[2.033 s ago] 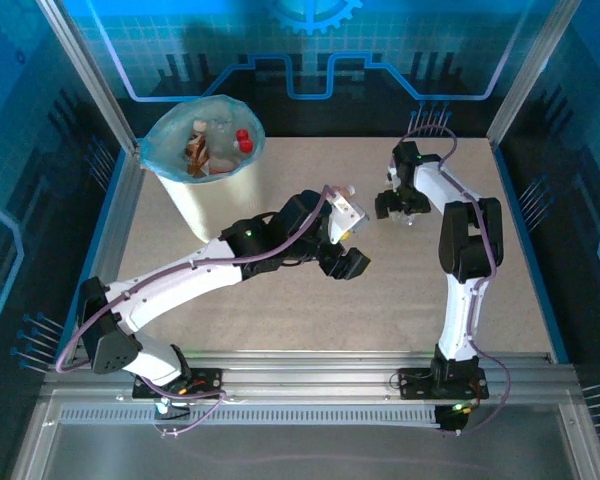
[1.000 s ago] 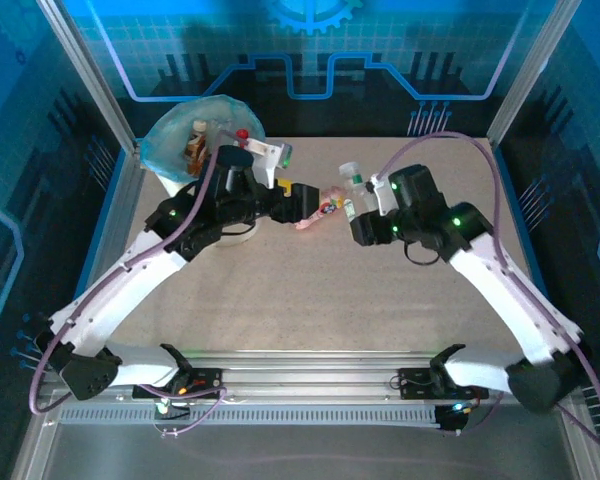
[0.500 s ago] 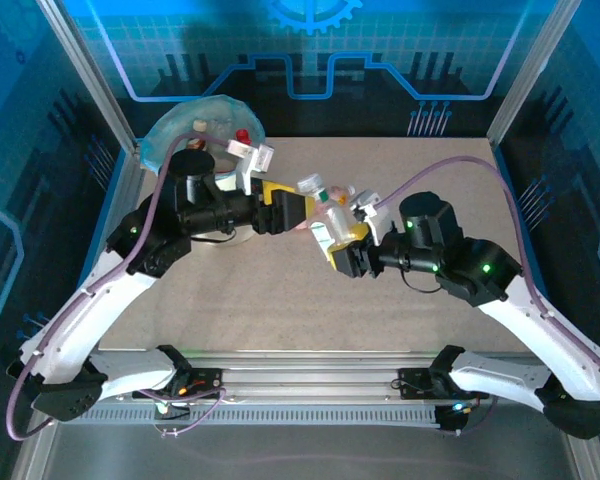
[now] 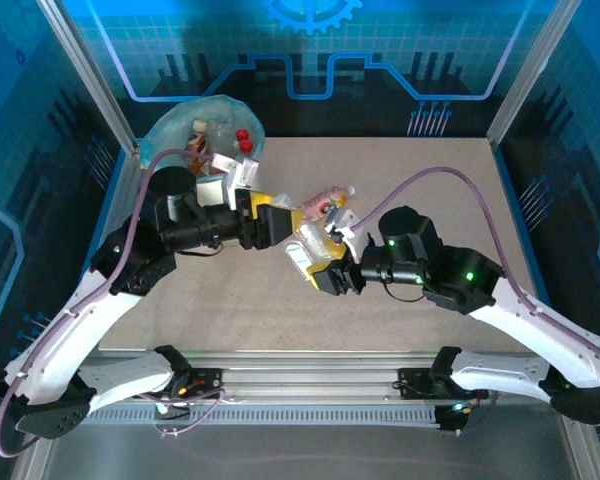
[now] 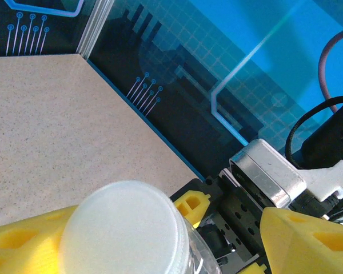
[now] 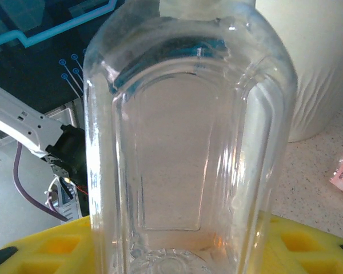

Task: Put the plastic bottles in the bin

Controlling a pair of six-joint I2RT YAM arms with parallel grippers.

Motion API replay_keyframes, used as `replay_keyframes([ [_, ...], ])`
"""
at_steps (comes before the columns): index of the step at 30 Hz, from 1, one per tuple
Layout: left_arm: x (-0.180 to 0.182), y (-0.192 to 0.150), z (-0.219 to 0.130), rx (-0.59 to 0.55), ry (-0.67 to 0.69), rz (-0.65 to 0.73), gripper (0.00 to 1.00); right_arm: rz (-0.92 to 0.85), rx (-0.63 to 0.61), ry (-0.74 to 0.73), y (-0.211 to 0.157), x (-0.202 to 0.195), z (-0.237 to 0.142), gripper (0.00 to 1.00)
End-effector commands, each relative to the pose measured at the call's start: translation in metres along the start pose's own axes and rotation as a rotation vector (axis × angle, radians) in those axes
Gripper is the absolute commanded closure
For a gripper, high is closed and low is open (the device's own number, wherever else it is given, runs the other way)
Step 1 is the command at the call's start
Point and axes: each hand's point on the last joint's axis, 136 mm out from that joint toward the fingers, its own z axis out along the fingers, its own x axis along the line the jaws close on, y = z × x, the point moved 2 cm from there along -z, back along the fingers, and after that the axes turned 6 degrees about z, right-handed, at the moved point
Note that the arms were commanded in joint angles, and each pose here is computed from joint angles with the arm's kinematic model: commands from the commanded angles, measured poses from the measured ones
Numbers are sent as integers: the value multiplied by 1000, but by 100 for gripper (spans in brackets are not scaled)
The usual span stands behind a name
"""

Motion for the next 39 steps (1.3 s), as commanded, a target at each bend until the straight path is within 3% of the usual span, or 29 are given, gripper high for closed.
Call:
replay_keyframes([
  [1,-4,6,-8,-51,-7,45,22,-53,-54,5,16,9,-1,46],
  [6,-3,4,-9,-51,-3,43,27,-75,-46,-9,16,12,5,46],
  [16,12,5,-19,-78,118,30,65,-92,-35,-35,18,11,14,41],
  [19,16,12,-24,-108,164,43,73,-80,-47,-66,22,8,13,20],
  [23,34,36,-33,-166,336,108,72,-75,-80,-135,31,-1,9,0],
  [26,63,65,-41,-179,519,173,75,-79,-105,-194,39,-8,4,0],
  [33,140,141,-81,-248,788,183,79,-80,-101,-258,44,-16,-3,0],
  [39,234,161,-107,-199,1001,131,79,-57,-70,-276,35,-20,-1,0],
])
